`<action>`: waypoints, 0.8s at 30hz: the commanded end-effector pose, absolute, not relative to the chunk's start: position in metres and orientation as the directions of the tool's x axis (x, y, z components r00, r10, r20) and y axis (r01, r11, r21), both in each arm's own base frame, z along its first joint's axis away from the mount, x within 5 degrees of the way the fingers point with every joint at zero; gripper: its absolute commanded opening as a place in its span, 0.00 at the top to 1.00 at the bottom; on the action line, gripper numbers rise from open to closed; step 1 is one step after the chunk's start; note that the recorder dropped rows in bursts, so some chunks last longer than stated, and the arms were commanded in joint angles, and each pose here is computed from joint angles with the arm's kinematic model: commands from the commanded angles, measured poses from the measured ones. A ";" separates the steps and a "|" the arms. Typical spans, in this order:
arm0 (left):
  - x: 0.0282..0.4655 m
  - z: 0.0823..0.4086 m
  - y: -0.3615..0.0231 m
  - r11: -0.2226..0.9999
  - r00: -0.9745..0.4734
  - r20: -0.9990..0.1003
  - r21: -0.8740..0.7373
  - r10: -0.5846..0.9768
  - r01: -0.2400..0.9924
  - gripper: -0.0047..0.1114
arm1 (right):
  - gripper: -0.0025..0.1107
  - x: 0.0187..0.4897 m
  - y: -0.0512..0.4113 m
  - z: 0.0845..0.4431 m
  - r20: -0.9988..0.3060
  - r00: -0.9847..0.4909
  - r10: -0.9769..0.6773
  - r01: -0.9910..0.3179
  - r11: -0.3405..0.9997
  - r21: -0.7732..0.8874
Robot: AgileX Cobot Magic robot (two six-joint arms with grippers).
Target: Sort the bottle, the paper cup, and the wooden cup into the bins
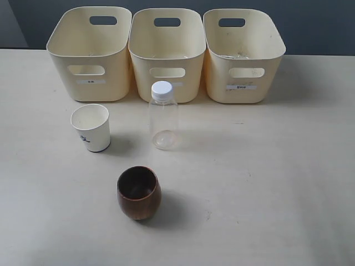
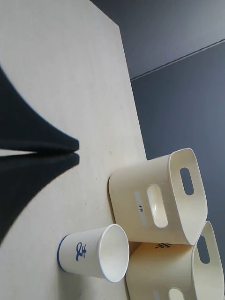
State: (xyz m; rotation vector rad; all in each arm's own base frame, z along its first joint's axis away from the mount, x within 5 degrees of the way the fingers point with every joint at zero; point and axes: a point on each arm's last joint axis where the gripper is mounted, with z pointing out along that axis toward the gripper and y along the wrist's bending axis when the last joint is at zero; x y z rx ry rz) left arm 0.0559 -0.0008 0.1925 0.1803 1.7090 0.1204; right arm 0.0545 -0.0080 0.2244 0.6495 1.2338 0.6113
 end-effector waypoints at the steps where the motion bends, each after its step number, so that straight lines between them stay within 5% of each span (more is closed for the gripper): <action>1: 0.056 0.193 -0.001 0.982 -0.129 -0.974 0.182 0.187 0.052 0.96 | 0.60 0.056 -0.005 0.216 -0.659 0.145 0.738 -0.027 0.669 0.743; 24: 0.056 0.193 -0.001 0.982 -0.131 -0.974 0.182 0.187 0.052 0.96 | 0.60 0.055 0.006 0.187 -0.619 -0.150 0.771 0.131 0.636 0.760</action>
